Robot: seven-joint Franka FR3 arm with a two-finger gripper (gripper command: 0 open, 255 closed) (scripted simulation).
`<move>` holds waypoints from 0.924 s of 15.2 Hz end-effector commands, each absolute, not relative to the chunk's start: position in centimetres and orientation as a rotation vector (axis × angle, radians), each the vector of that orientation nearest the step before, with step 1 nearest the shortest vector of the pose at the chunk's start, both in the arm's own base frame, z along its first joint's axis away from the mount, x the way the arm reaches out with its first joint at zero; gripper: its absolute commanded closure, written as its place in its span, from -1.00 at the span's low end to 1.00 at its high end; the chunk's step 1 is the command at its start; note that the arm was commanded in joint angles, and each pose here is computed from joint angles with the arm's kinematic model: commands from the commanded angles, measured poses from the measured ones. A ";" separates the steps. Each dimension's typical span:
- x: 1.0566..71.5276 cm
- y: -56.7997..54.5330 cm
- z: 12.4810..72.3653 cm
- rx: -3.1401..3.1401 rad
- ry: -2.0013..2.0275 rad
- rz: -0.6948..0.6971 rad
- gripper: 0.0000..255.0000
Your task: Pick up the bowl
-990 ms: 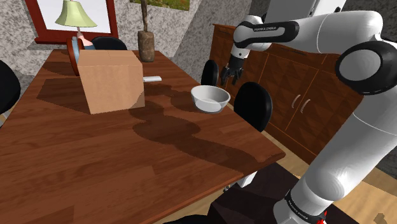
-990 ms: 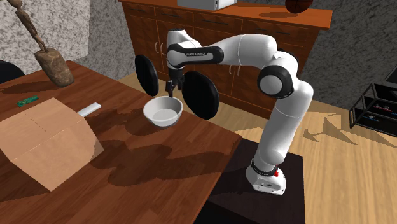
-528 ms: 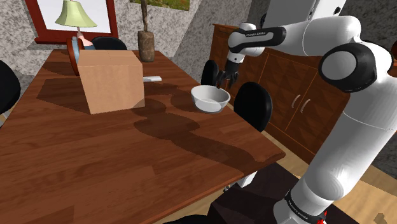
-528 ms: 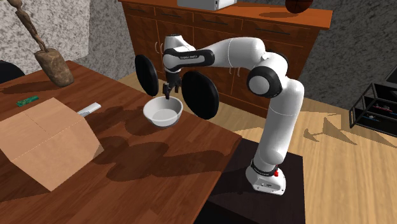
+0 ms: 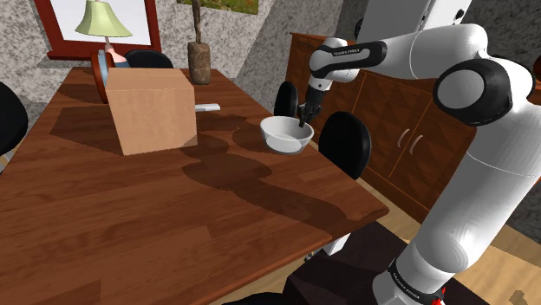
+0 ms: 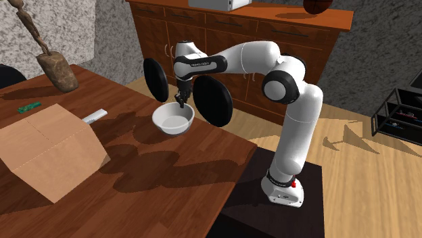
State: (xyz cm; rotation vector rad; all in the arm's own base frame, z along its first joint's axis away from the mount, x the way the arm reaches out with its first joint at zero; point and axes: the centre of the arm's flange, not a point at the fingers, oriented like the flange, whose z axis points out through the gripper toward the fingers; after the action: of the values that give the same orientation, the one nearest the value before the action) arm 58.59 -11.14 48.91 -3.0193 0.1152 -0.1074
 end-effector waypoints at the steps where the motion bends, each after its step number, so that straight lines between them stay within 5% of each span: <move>1: 58.6 -11.1 48.8 -3.019 0.115 -0.106 1.00; 14: 58.7 -11.2 53.1 -3.020 0.115 -0.106 1.00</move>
State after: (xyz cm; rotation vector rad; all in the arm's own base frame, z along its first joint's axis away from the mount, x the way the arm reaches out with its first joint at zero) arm 58.66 -11.13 52.64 -3.0193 0.1144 -0.1057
